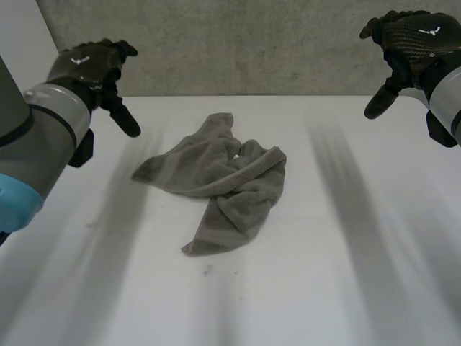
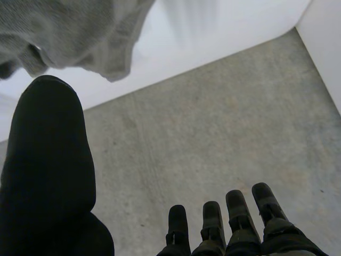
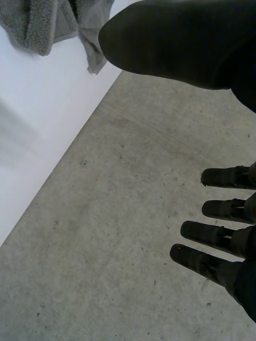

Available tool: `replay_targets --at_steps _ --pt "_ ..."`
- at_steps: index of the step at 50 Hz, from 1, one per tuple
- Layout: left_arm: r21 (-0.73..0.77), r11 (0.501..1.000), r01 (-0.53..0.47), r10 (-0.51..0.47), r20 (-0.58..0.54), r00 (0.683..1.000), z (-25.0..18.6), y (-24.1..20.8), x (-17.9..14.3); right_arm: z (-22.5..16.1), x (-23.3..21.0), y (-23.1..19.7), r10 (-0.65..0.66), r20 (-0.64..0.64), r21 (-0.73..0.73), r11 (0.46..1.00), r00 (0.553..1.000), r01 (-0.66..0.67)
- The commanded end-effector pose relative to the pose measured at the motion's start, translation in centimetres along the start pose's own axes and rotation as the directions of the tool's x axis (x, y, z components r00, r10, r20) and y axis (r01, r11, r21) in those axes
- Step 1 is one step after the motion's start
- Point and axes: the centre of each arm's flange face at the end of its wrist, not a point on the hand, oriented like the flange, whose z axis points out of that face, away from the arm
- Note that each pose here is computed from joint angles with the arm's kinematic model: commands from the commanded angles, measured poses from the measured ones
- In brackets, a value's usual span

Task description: Fold the towel.

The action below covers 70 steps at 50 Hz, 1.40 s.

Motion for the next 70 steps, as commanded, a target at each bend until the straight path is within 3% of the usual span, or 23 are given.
replay_targets --at_steps 1,10,19,32,62,70 --pt "-0.102 0.995 -0.021 0.014 -0.074 0.997 0.8 3.9 1.4 0.4 -0.2 0.9 -0.009 0.006 -0.027 1.000 1.000 0.009" --pt "-0.208 0.977 -0.050 0.022 -0.138 0.990 3.6 10.5 4.0 0.6 -0.2 1.3 -0.008 0.007 -0.040 0.999 1.000 0.008" --pt "-0.167 0.985 -0.042 0.017 -0.150 0.989 5.6 13.0 4.9 0.7 -0.3 2.1 -0.032 0.012 -0.062 0.998 0.999 0.032" --pt "-0.232 0.970 -0.069 0.021 -0.206 0.978 6.5 17.7 6.6 1.1 -0.6 3.2 -0.040 0.021 -0.090 0.995 0.999 0.041" --pt "-0.197 0.978 -0.066 0.024 -0.211 0.977 10.0 19.9 7.6 1.8 -0.7 4.6 -0.071 0.031 -0.122 0.990 0.997 0.075" --pt "-0.151 0.987 -0.061 0.027 -0.218 0.976 10.0 18.1 8.3 1.9 -0.8 5.0 -0.071 0.035 -0.134 0.988 0.997 0.075"
